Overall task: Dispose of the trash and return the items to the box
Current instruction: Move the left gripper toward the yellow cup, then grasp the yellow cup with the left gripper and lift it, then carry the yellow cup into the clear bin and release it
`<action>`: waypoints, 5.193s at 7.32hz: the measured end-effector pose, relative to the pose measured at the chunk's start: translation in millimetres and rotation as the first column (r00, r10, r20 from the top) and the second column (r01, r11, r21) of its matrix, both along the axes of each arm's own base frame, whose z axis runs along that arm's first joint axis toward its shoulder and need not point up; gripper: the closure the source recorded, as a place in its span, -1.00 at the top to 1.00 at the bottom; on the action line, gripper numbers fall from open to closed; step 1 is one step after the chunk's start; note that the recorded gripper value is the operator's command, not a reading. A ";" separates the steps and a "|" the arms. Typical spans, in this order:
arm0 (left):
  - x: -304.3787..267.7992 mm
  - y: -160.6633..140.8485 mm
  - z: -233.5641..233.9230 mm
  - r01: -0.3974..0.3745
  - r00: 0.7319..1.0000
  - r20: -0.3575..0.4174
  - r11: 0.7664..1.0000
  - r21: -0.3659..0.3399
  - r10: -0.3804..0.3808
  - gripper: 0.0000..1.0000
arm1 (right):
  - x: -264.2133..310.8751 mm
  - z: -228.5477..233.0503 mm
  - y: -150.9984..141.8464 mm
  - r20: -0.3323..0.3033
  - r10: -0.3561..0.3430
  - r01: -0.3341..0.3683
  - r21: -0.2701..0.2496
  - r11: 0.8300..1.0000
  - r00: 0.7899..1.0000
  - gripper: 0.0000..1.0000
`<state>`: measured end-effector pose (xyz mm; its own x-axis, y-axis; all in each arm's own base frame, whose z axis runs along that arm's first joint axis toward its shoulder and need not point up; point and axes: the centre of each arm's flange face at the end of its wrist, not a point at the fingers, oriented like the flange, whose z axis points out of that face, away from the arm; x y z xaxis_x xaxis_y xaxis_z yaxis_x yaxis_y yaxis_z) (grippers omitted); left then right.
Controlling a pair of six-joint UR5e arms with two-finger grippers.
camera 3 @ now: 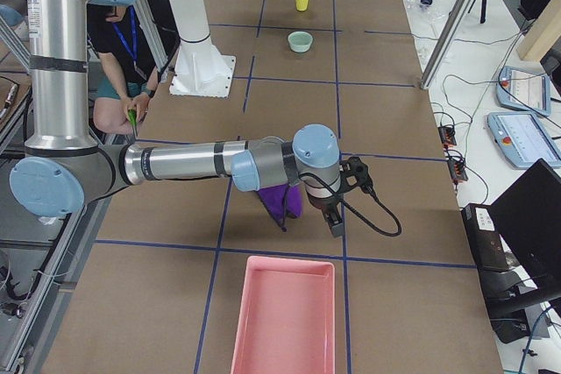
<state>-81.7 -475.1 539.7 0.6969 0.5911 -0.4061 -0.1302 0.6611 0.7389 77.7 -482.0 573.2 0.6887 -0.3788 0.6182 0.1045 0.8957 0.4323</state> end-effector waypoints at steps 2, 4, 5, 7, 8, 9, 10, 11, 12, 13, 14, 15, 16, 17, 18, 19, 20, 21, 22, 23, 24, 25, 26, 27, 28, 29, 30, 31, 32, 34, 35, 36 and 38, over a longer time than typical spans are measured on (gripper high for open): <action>9.7 3.2 7.9 0.012 0.996 -0.089 0.998 0.054 -0.007 1.00 | -3.8 -5.6 -0.9 0.028 -0.006 0.006 0.017 1.000 1.000 1.00; 47.6 12.6 23.5 0.037 0.990 -0.133 0.998 -0.047 -0.043 1.00 | -13.8 -12.3 -6.3 0.040 -0.007 0.006 0.010 1.000 0.999 1.00; 76.5 22.4 33.9 0.090 0.982 -0.153 0.986 -0.143 -0.112 0.96 | -20.4 -13.9 -8.5 0.042 -0.010 0.009 0.011 1.000 0.999 1.00; 139.5 55.1 46.9 0.159 0.951 -0.212 0.945 -0.287 -0.224 0.57 | -26.1 -13.4 -8.9 0.044 -0.010 0.010 0.012 1.000 0.999 1.00; 162.9 72.0 49.9 0.172 0.936 -0.234 0.922 -0.346 -0.262 0.43 | -26.6 -11.8 -7.8 0.044 -0.008 0.008 0.006 1.000 0.999 1.00; 181.2 82.5 50.8 0.171 0.928 -0.245 0.904 -0.391 -0.282 0.41 | -26.8 -11.1 -7.0 0.045 -0.006 0.006 0.003 1.000 0.999 1.00; 197.8 89.2 51.8 0.159 0.926 -0.249 0.893 -0.421 -0.282 0.40 | -27.0 -10.7 -6.6 0.046 -0.006 0.006 0.002 1.000 0.999 1.00; 212.0 94.4 53.2 0.145 0.929 -0.248 0.886 -0.440 -0.275 0.29 | -27.0 -10.3 -6.2 0.046 -0.006 0.006 0.001 1.000 0.999 1.00; 221.7 97.9 56.3 0.135 0.933 -0.243 0.882 -0.452 -0.267 0.19 | -27.0 -9.6 -5.5 0.046 -0.006 0.006 -0.001 1.000 0.999 1.00; 229.3 100.4 61.4 0.130 0.937 -0.233 0.878 -0.460 -0.261 0.08 | -27.1 -8.8 -4.5 0.047 -0.006 0.006 -0.003 1.000 0.999 1.00; 234.3 102.0 65.4 0.129 0.940 -0.225 0.877 -0.463 -0.257 -0.26 | -27.1 -8.1 -3.9 0.047 -0.006 0.006 -0.004 1.000 0.999 1.00; 238.1 103.2 67.8 0.126 0.943 -0.219 0.876 -0.466 -0.252 -0.99 | -27.0 -6.7 -2.7 0.047 -0.006 0.006 -0.007 1.000 0.999 1.00; 241.5 104.3 68.9 0.121 0.945 -0.216 0.876 -0.468 -0.246 -1.00 | -27.0 -4.9 -1.2 0.047 -0.006 0.006 -0.011 1.000 0.999 1.00; 243.4 104.5 68.8 0.118 0.946 -0.216 0.877 -0.467 -0.242 -1.00 | -27.0 -4.5 -0.4 0.047 -0.006 0.006 -0.011 1.000 0.999 1.00; 244.4 104.2 68.7 0.116 0.947 -0.215 0.878 -0.464 -0.239 -1.00 | -27.0 -4.1 0.2 0.047 -0.006 0.007 -0.010 1.000 0.999 1.00; 245.1 103.5 68.6 0.114 0.948 -0.215 0.880 -0.461 -0.236 -1.00 | -27.0 -3.1 1.2 0.047 -0.006 0.007 -0.010 1.000 0.999 1.00; 245.0 103.2 67.4 0.111 0.948 -0.217 0.882 -0.458 -0.232 -1.00 | -27.0 -2.4 1.9 0.047 -0.006 0.007 -0.010 1.000 0.999 1.00; 243.6 103.7 64.7 0.102 0.949 -0.222 0.886 -0.452 -0.223 -1.00 | -27.0 -2.2 2.1 0.047 -0.006 0.007 -0.010 1.000 0.999 1.00; 240.6 105.2 61.3 0.070 0.955 -0.231 0.898 -0.434 -0.186 -1.00 | -27.0 -2.2 2.2 0.047 -0.006 0.007 -0.010 1.000 0.999 1.00; 231.2 104.7 59.7 0.029 0.961 -0.239 0.912 -0.409 -0.138 -1.00 | -27.0 -2.5 2.3 0.047 -0.006 0.007 -0.010 1.000 0.999 1.00; 207.6 98.8 60.5 0.007 0.968 -0.230 0.926 -0.378 -0.102 -1.00 | -27.0 -2.6 2.2 0.047 -0.006 0.006 -0.010 1.000 0.999 1.00; 174.6 90.5 63.2 -0.007 0.977 -0.203 0.940 -0.342 -0.067 -1.00 | -27.0 -2.9 2.0 0.047 -0.006 0.006 -0.009 1.000 0.999 1.00; 136.6 83.6 68.1 -0.016 0.985 -0.167 0.952 -0.304 -0.037 -1.00 | -27.0 -3.0 1.9 0.047 -0.006 0.006 -0.009 1.000 0.999 1.00; 97.4 80.2 75.4 -0.023 0.992 -0.128 0.964 -0.266 -0.011 -1.00 | -27.0 -2.8 2.1 0.047 -0.006 0.006 -0.010 1.000 0.999 1.00; 58.4 81.0 84.2 -0.025 0.996 -0.085 0.973 -0.229 0.006 -1.00 | -27.0 -2.4 2.1 0.047 -0.006 0.006 -0.010 1.000 0.999 1.00; 19.0 86.7 96.2 -0.022 0.999 -0.035 0.982 -0.190 0.015 -1.00 | -27.0 -2.1 2.1 0.047 -0.006 0.007 -0.010 1.000 0.999 1.00; -8.8 96.7 115.1 -0.028 1.000 0.005 0.986 -0.166 0.029 -1.00 | -27.0 -2.0 2.1 0.047 -0.006 0.006 -0.011 1.000 0.999 1.00; -21.5 109.0 140.5 -0.040 0.999 0.027 0.985 -0.167 0.045 -1.00 | -27.0 -1.8 2.1 0.047 -0.006 0.006 -0.011 1.000 0.999 1.00; -25.6 119.7 164.4 -0.043 0.998 0.032 0.983 -0.177 0.049 -1.00 | -27.0 -1.8 1.9 0.047 -0.006 0.006 -0.011 1.000 0.999 1.00; -24.4 134.3 194.5 0.003 1.000 0.008 0.981 -0.194 -0.001 -1.00 | -27.0 -2.1 1.2 0.047 -0.005 0.006 -0.011 1.000 0.999 1.00; -20.5 138.5 200.3 0.019 1.000 -0.006 0.979 -0.204 -0.020 -1.00 | -27.0 -1.7 0.9 0.046 -0.005 0.006 -0.011 1.000 0.999 1.00; -12.7 139.5 203.7 0.007 1.000 -0.014 0.977 -0.211 -0.010 -1.00 | -26.9 -1.2 0.9 0.046 -0.005 0.006 -0.012 1.000 0.999 1.00; 10.0 138.4 209.8 -0.054 0.999 -0.018 0.974 -0.221 0.052 -1.00 | -26.9 2.4 0.8 0.045 -0.004 0.005 -0.019 1.000 0.999 1.00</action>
